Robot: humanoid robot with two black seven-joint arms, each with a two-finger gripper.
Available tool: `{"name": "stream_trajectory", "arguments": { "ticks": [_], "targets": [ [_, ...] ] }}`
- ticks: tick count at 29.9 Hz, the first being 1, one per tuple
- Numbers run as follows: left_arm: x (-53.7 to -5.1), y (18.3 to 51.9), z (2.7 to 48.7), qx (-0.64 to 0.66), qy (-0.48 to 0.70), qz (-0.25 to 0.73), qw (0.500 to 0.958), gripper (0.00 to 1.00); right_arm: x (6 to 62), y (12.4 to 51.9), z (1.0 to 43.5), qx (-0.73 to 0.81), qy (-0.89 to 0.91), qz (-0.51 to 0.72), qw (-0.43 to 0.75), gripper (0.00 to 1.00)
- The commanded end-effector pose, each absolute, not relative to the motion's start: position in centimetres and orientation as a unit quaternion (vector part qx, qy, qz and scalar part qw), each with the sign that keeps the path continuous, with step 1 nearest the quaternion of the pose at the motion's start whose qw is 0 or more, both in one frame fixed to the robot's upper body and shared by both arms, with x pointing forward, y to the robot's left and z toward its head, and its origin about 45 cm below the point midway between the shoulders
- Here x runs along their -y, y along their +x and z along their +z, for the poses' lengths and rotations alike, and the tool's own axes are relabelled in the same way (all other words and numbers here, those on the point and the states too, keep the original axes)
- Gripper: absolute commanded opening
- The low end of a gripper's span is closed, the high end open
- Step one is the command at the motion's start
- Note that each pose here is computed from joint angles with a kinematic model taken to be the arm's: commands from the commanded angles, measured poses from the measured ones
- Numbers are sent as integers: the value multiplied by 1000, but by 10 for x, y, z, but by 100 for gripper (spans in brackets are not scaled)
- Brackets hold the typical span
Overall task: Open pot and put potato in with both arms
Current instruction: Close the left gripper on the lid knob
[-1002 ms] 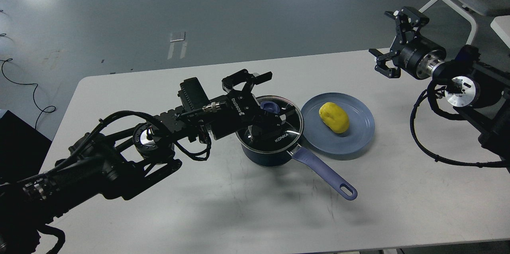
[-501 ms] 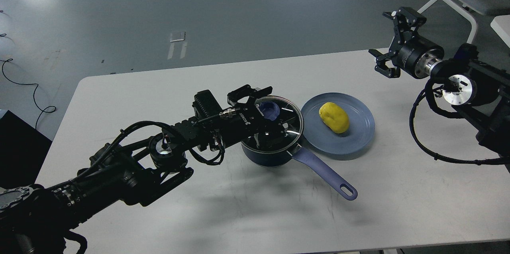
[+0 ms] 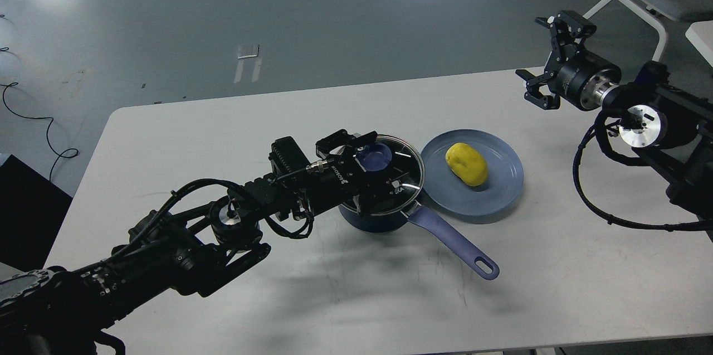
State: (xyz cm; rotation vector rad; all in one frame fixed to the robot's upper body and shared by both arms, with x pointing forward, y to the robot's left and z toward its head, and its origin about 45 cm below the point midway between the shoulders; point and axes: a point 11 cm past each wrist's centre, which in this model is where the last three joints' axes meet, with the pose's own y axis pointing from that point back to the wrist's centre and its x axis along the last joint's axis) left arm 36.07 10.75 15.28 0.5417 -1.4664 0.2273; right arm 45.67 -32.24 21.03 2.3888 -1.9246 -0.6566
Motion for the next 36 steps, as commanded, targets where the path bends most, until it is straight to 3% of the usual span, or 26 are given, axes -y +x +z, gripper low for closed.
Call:
{"name": "stream_trajectory", "arguments": {
  "ticks": [1,36],
  "targets": [
    [-107,361,152,657,244,103,706,99,323,456,209,614,761,-210,3,100],
    [-107,365,148,641,244,115,719,99,328,453,200,617,758,-212,18,100]
  ]
}}
